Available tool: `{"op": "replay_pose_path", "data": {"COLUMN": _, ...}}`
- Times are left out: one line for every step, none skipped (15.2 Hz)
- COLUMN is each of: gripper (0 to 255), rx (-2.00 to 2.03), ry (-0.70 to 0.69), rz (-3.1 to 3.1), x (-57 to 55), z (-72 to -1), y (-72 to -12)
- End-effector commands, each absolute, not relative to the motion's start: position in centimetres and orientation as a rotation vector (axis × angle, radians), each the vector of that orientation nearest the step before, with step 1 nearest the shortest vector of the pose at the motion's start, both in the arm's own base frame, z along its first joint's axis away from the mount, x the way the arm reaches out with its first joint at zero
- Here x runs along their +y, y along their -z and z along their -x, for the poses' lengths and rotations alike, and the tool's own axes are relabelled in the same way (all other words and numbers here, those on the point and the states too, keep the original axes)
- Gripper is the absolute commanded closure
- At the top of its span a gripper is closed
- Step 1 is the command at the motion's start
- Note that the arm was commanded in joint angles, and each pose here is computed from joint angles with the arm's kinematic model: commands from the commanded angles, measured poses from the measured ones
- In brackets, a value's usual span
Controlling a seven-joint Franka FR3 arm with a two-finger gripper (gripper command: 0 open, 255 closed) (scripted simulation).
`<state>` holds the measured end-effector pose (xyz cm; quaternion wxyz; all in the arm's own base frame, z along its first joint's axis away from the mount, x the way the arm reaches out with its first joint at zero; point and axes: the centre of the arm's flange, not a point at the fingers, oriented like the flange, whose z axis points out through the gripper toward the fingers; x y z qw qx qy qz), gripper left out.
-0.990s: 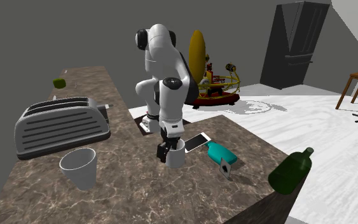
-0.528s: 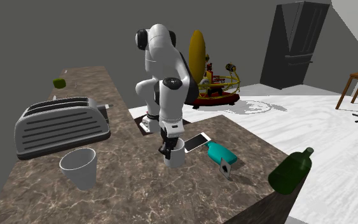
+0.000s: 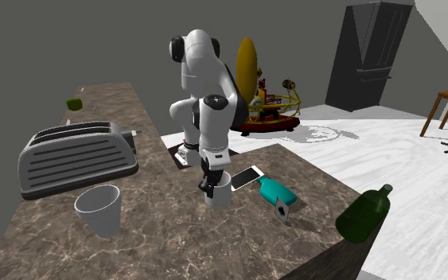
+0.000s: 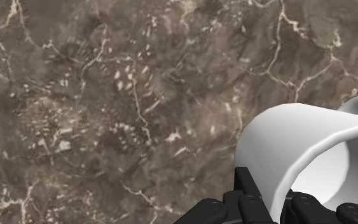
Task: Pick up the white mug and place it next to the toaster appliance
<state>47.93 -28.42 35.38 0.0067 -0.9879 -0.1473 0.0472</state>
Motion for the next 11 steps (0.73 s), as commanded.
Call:
{"op": "replay_pose_path", "data": {"gripper": 255, "rx": -0.461, "ry": -0.147, "rz": 3.091, "x": -28.4, "z": -47.9, "y": -36.4}}
{"op": "replay_pose_path", "data": {"gripper": 255, "rx": -0.461, "ry": -0.147, "rz": 3.091, "x": -28.4, "z": -47.9, "y": -36.9}}
{"op": "replay_pose_path", "data": {"gripper": 255, "rx": -0.461, "ry": -0.147, "rz": 3.091, "x": -28.4, "z": -47.9, "y": -37.4}}
{"op": "replay_pose_path", "data": {"gripper": 255, "rx": -0.461, "ry": -0.147, "rz": 3.091, "x": -28.4, "z": -47.9, "y": -37.9}}
{"op": "replay_pose_path", "data": {"gripper": 255, "rx": -0.461, "ry": -0.147, "rz": 3.091, "x": -28.4, "z": -47.9, "y": -38.5}}
{"op": "replay_pose_path", "data": {"gripper": 255, "rx": -0.461, "ry": -0.147, "rz": 3.091, "x": -28.4, "z": -47.9, "y": -39.0}}
{"op": "replay_pose_path", "data": {"gripper": 255, "rx": -0.461, "ry": -0.147, "rz": 3.091, "x": -28.4, "z": -47.9, "y": -39.5}}
{"op": "replay_pose_path", "data": {"gripper": 255, "rx": -0.461, "ry": -0.147, "rz": 3.091, "x": -28.4, "z": -47.9, "y": -40.1}}
{"op": "replay_pose_path", "data": {"gripper": 255, "rx": -0.461, "ry": -0.147, "rz": 3.091, "x": -28.4, "z": -47.9, "y": -40.6}}
{"op": "replay_pose_path", "data": {"gripper": 255, "rx": -0.461, "ry": -0.147, "rz": 3.091, "x": -28.4, "z": -47.9, "y": -41.1}}
{"op": "replay_pose_path", "data": {"gripper": 255, "rx": -0.461, "ry": -0.147, "rz": 3.091, "x": -28.4, "z": -47.9, "y": -41.6}}
